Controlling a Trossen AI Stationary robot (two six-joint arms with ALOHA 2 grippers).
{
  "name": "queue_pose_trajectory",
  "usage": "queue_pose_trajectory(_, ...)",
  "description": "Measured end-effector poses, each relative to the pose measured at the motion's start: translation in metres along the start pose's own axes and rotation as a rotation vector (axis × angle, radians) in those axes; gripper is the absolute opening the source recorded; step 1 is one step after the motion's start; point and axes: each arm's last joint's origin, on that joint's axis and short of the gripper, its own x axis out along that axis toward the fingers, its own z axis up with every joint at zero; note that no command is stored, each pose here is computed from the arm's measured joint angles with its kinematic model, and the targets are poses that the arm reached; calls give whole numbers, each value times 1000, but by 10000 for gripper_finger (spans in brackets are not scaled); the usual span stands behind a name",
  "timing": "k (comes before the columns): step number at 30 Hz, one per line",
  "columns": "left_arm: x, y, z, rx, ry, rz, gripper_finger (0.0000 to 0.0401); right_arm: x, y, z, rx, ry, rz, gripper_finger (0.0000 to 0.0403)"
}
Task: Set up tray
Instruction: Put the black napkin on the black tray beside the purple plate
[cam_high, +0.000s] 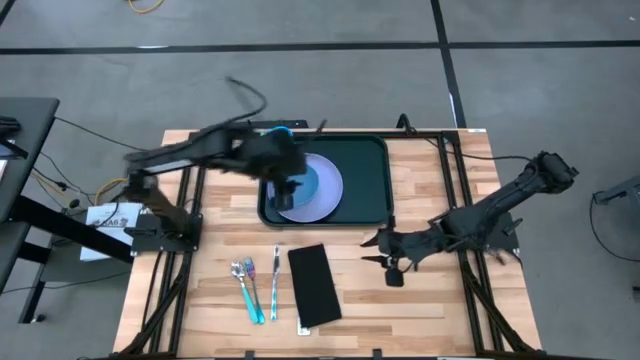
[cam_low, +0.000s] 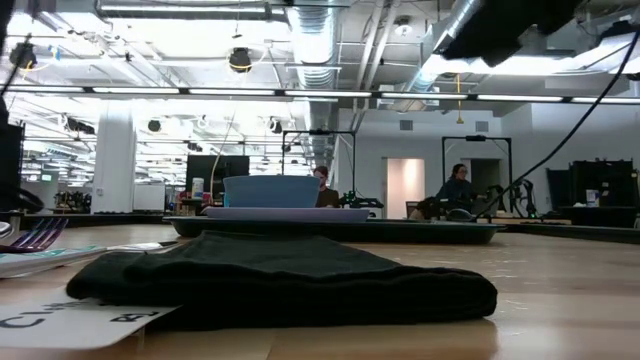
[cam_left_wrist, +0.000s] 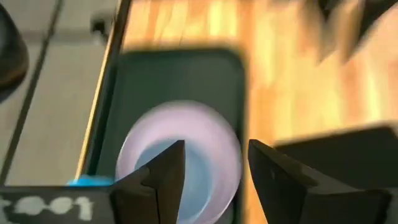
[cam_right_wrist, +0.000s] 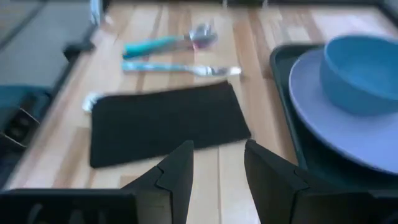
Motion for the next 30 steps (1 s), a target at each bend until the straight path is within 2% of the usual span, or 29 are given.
queue_pose_trajectory(4,-13,-28,-25,-21,-190,-16,165,22,-2,-5,-37,49,-11,133)
queue_pose_trajectory(10,4,-65,-94,-144,-375,-28,165,47,7,-4,-89,122,100,127)
queue_pose_trajectory(13,10,-76,-130,-214,-460,-28,165,57,14,-9,-152,167,134,118)
queue_pose_trajectory(17,9,-85,-169,-262,-542,-11,165,67,25,-2,-172,174,170,109)
queue_pose_trajectory(21,3,-89,-197,-259,-589,-5,165,73,42,17,-167,166,205,102)
queue_pose_trajectory(24,2,-93,-214,-196,-581,-37,165,79,53,30,-136,188,208,100)
queue_pose_trajectory(30,0,-97,-226,-146,-587,-89,165,102,65,43,-26,310,166,100)
